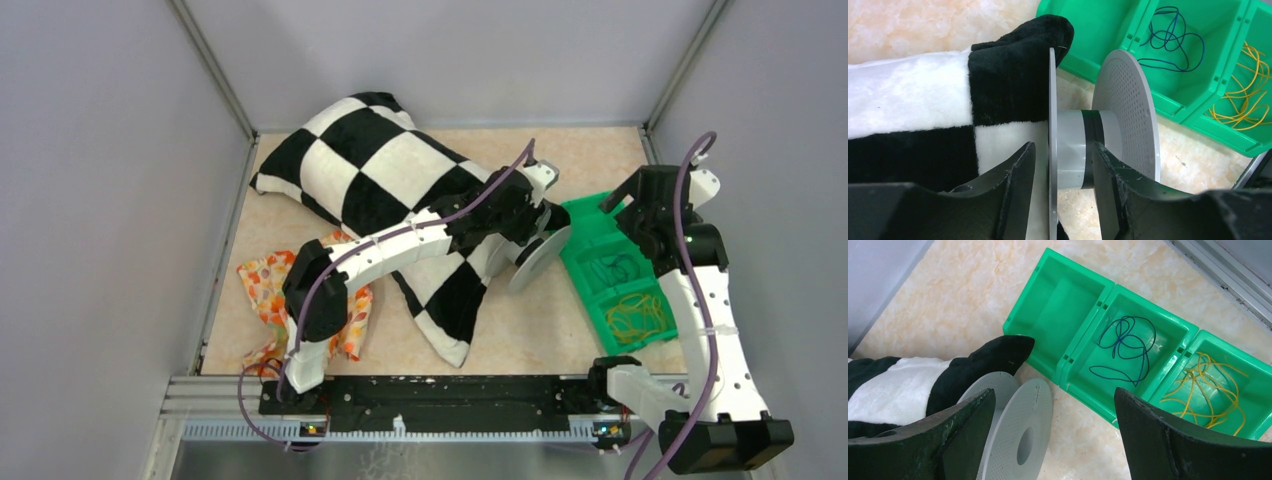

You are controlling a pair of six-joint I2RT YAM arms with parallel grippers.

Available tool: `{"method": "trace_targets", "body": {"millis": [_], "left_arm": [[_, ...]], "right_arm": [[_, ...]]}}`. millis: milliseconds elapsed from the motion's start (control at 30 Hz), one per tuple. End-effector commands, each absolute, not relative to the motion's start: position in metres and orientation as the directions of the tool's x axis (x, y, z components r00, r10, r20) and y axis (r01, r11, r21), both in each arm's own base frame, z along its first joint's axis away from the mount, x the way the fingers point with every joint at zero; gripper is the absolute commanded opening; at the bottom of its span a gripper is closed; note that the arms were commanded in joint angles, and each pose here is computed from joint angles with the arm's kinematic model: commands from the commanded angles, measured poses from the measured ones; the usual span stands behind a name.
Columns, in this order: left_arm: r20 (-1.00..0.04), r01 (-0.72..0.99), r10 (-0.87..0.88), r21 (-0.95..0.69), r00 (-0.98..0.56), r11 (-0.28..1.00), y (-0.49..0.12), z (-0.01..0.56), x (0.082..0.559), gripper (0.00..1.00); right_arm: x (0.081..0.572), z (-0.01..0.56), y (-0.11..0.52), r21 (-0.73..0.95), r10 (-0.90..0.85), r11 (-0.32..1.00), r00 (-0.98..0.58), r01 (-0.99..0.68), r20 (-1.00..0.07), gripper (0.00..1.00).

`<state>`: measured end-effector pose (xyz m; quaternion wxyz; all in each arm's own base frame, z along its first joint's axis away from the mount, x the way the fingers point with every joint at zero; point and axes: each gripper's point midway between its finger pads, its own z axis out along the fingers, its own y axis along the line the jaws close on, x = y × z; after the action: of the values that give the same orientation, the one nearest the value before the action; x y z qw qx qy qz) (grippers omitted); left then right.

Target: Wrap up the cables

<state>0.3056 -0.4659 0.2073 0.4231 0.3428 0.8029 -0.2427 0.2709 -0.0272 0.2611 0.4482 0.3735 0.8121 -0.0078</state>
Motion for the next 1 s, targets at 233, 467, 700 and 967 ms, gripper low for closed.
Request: {"method": "trace_targets", "body": {"millis": [233, 467, 700, 967], "left_arm": [[-0.883, 0.797, 0.312, -0.107, -0.351, 0.594, -0.487, 0.216, 0.309, 0.33], [-0.902, 0.829, 0.276, -0.139, -0.332, 0.542, -0.484, 0.248, 0.294, 0.00], [-0.922, 0.768, 0.240, -0.087, -0.303, 0.634, -0.453, 0.265, 0.301, 0.00], [-0.850, 0.598, 0.365, 0.075, -0.379, 0.798, -0.409, 0.203, 0.329, 0.00]], "right_arm": [[0.275, 0.278, -0.025, 0.362, 0.603, 0.728, -0.293, 0.583, -0.742, 0.88], [0.275, 0.242, -0.045, 0.337, 0.637, 0.712, -0.366, 0.616, -0.678, 0.91], [0.262, 0.185, -0.066, 0.288, 0.695, 0.667, -0.436, 0.687, -0.571, 0.89], [0.270, 0.163, -0.051, 0.325, 0.669, 0.724, -0.504, 0.608, -0.546, 0.60]]}}
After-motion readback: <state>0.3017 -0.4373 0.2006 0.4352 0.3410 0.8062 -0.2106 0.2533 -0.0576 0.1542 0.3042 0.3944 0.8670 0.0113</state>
